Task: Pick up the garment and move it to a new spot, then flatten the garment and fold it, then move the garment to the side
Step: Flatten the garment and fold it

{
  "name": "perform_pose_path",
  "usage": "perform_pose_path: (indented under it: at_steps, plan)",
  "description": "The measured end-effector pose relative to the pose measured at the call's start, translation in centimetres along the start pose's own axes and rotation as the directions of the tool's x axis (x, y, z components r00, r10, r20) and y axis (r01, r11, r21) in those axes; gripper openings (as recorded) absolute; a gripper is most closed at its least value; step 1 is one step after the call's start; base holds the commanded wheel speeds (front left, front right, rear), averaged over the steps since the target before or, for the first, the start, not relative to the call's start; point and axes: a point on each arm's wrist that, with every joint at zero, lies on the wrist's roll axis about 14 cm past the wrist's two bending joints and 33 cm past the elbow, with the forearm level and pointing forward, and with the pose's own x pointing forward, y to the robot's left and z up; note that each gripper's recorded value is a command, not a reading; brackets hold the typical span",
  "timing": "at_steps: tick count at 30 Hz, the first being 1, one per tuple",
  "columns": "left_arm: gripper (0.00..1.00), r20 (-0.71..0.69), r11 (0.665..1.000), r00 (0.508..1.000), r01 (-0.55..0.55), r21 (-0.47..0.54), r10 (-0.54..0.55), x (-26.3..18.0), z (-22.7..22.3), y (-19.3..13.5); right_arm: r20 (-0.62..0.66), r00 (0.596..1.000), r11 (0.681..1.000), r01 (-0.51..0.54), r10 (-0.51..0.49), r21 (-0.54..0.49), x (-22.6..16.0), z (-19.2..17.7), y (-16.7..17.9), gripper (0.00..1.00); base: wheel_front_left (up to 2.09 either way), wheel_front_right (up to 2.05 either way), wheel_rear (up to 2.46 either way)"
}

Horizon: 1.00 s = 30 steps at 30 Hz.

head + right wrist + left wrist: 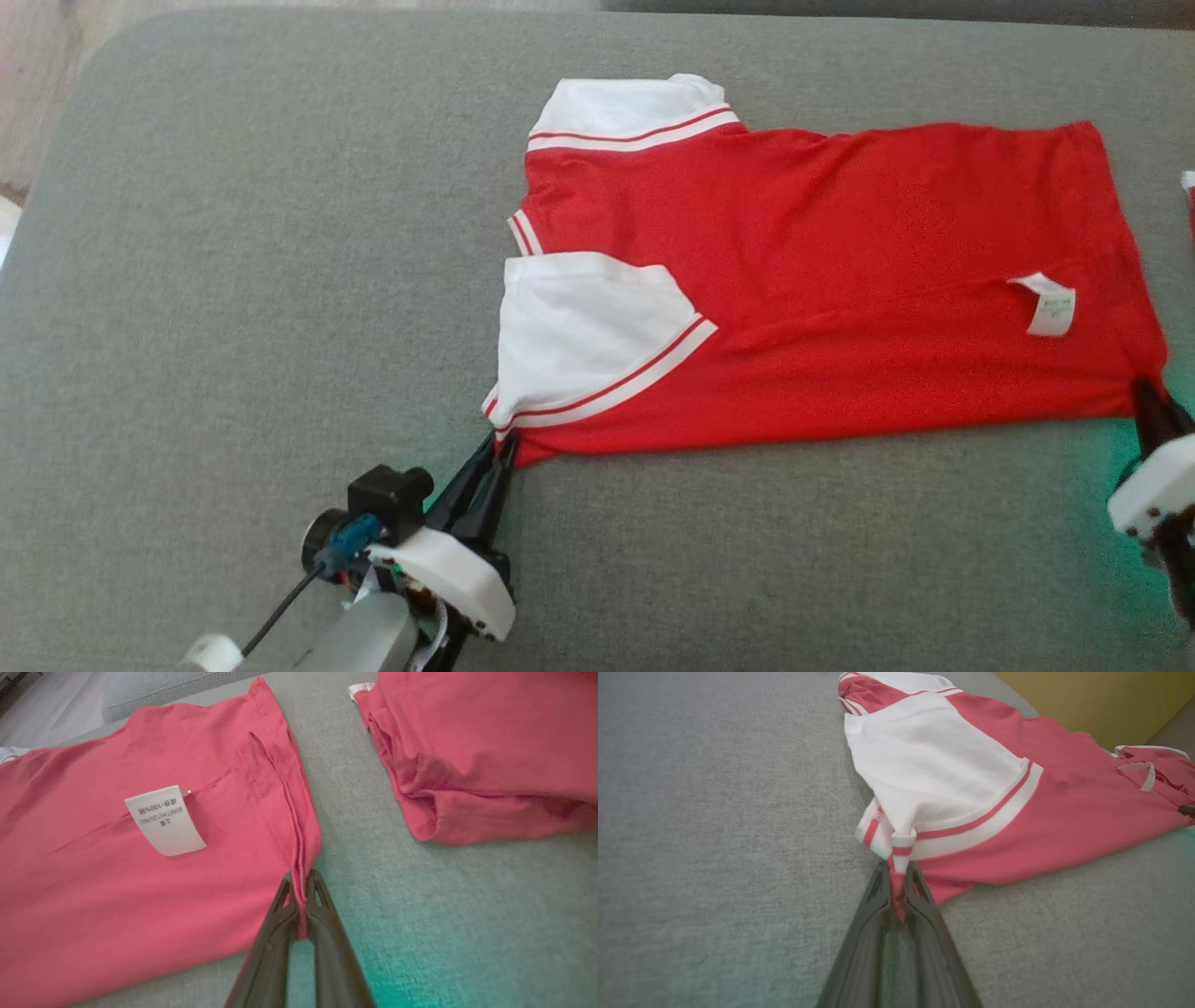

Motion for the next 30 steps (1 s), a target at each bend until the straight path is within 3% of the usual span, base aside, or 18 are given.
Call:
perform_pose_path:
  at_steps: [23, 24, 25, 26, 27, 29, 30]
  plan:
    - [0.0, -0.063, 0.999, 0.997, 0.041, 0.036, -0.038, -5.7, -1.8, -2.3, -0.014, 0.996, 0.993, 0.084, -0.083, 0.083, -8.4, -5.2, -4.0, 0.0, 0.0, 0.0, 0.0]
    - [0.0, -0.069, 0.998, 0.997, 0.046, 0.033, -0.043, -5.7, -1.9, -2.5, -0.012, 0.996, 0.992, 0.089, -0.088, 0.089, -8.5, -5.3, -4.1, 0.09, 0.0, 0.0, 0.0]
    - [0.0, -0.069, 0.998, 0.997, 0.046, 0.033, -0.043, -5.7, -1.9, -2.5, -0.012, 0.996, 0.992, 0.089, -0.088, 0.089, -8.5, -5.3, -4.1, 0.68, 0.0, 0.0, 0.0]
    - [0.0, -0.077, 0.998, 0.996, 0.051, 0.038, -0.048, -5.8, -1.9, -2.7, -0.006, 0.995, 0.99, 0.096, -0.096, 0.1, -8.8, -5.4, -4.3, 1.0, 0.0, 0.0, 0.0]
    - [0.23, -0.077, 0.998, 0.996, 0.051, 0.038, -0.048, -5.8, -1.9, -2.7, -0.006, 0.995, 0.99, 0.096, -0.096, 0.1, -8.8, -5.4, -4.3, 1.0, 0.0, 0.0, 0.0]
    - [0.57, -0.093, 0.997, 0.994, 0.062, 0.045, -0.058, -5.8, -2.1, -2.9, 0.003, 0.994, 0.989, 0.107, -0.108, 0.105, -9.0, -5.3, -4.7, 1.0, 0.0, 0.0, 0.0]
    - [1.0, -0.097, 0.997, 0.994, 0.061, 0.051, -0.056, -5.8, -2.1, -2.9, 0.014, 0.993, 0.988, 0.112, -0.114, 0.106, -9.1, -5.2, -4.9, 1.0, 0.0, 0.0, 0.0]
